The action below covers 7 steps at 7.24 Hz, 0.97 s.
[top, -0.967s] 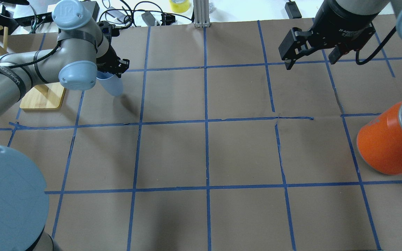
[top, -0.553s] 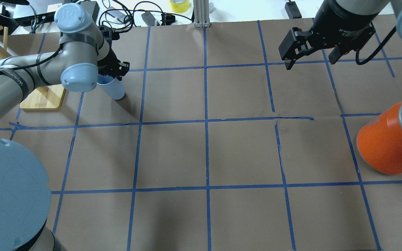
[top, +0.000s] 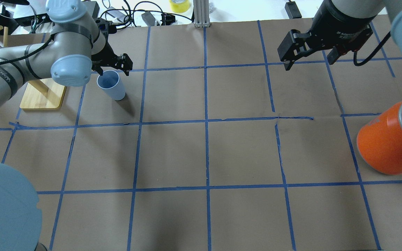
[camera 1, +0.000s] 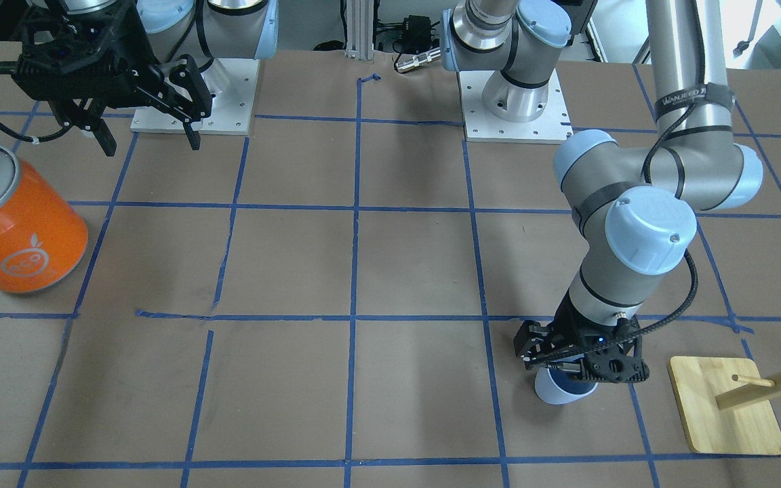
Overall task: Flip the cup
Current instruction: 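Open the left gripper and raise it away from the cup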
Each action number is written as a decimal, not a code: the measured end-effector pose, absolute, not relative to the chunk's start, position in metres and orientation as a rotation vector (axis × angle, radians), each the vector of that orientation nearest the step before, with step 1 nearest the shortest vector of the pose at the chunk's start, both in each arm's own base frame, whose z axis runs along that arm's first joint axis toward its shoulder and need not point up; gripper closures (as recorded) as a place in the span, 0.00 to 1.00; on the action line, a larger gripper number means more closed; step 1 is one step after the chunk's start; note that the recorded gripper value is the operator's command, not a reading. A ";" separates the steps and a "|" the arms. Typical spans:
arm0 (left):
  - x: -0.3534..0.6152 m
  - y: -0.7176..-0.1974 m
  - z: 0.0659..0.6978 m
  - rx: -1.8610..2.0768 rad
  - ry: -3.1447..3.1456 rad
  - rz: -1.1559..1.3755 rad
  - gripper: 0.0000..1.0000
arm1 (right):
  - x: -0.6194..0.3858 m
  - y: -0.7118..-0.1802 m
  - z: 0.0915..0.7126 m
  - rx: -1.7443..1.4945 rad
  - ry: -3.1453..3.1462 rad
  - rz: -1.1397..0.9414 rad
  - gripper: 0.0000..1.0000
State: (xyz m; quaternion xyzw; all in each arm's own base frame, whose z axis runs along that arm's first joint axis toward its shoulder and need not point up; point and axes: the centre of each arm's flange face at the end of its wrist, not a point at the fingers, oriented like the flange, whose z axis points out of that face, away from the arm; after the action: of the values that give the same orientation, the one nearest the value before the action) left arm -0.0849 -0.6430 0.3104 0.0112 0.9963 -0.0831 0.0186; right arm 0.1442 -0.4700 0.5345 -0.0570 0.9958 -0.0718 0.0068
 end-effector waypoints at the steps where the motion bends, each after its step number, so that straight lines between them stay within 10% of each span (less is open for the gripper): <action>1: -0.087 -0.629 0.341 0.005 3.098 -0.237 0.00 | 0.144 -0.470 0.533 -0.179 3.118 -0.225 0.00; 7: -0.104 -0.500 0.500 -0.068 3.126 -0.076 0.00 | 0.138 -0.470 0.533 -0.151 3.166 -0.225 0.00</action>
State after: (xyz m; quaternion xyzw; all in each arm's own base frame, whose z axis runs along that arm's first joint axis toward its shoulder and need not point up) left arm -0.1038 -0.4999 0.4996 -0.0219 0.9994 -0.0244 0.0068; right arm 0.1376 -0.4697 0.5335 -0.0476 0.9962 -0.0708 -0.0181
